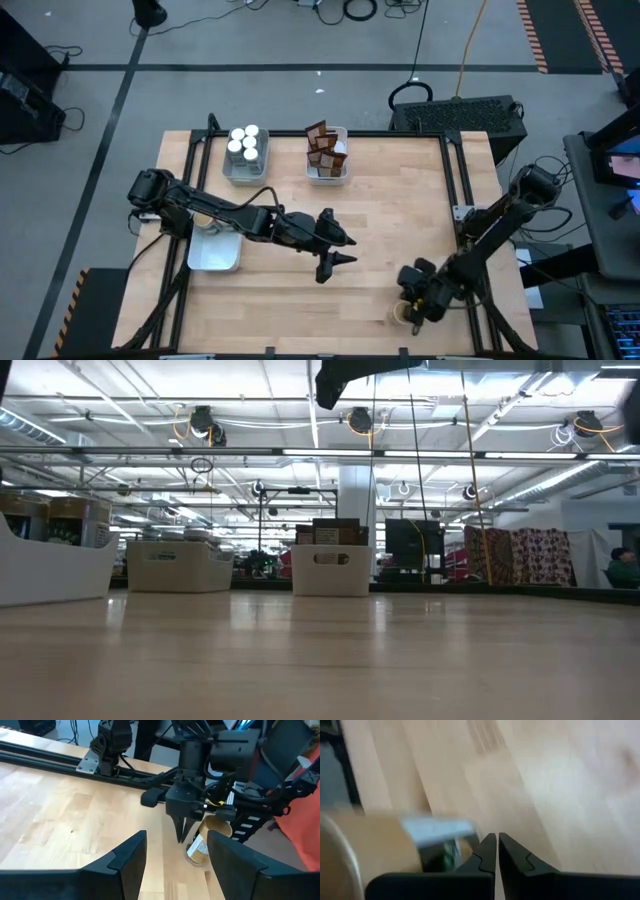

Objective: Sort spices by type
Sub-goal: Put the gold seasoning bottle into the bottom white bin

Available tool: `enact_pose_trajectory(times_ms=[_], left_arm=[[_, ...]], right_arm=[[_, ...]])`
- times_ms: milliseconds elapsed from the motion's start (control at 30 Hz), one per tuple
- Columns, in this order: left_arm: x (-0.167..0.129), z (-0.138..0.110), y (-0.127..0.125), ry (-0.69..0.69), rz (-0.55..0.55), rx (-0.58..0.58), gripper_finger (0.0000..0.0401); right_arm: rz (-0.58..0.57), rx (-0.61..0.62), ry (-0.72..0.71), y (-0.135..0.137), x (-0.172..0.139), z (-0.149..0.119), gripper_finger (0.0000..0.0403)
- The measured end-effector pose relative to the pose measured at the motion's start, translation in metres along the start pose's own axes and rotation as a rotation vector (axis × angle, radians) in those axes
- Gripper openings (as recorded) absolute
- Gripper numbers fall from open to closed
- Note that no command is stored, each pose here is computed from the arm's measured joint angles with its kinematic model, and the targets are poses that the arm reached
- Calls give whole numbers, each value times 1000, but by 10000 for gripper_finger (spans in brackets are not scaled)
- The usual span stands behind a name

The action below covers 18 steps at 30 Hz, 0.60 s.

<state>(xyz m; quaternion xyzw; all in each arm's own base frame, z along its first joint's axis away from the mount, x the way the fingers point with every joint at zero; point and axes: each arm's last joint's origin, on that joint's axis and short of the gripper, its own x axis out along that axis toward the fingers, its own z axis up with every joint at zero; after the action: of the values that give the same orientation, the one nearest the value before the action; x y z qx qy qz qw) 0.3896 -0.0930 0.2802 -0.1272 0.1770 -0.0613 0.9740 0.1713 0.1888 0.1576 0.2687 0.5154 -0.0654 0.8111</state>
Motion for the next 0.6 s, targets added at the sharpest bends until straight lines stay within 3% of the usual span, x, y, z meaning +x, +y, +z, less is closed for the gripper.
enact_pose_trajectory(times_ms=[167,400,467,600], left_arm=[[0,-1,-4,6,-12,3,212],[-1,-7,-6,57,-4,7,212],[-1,-9,-7,70,-5,9,212],[-1,-12,-8,98,-2,14,212]], right_arm=[[1,5,10,-6,4,20,0],[-120,136,109,-20,-11,11,0],[-78,163,170,-17,-18,6,0],[125,165,280,1,-27,-1,0]])
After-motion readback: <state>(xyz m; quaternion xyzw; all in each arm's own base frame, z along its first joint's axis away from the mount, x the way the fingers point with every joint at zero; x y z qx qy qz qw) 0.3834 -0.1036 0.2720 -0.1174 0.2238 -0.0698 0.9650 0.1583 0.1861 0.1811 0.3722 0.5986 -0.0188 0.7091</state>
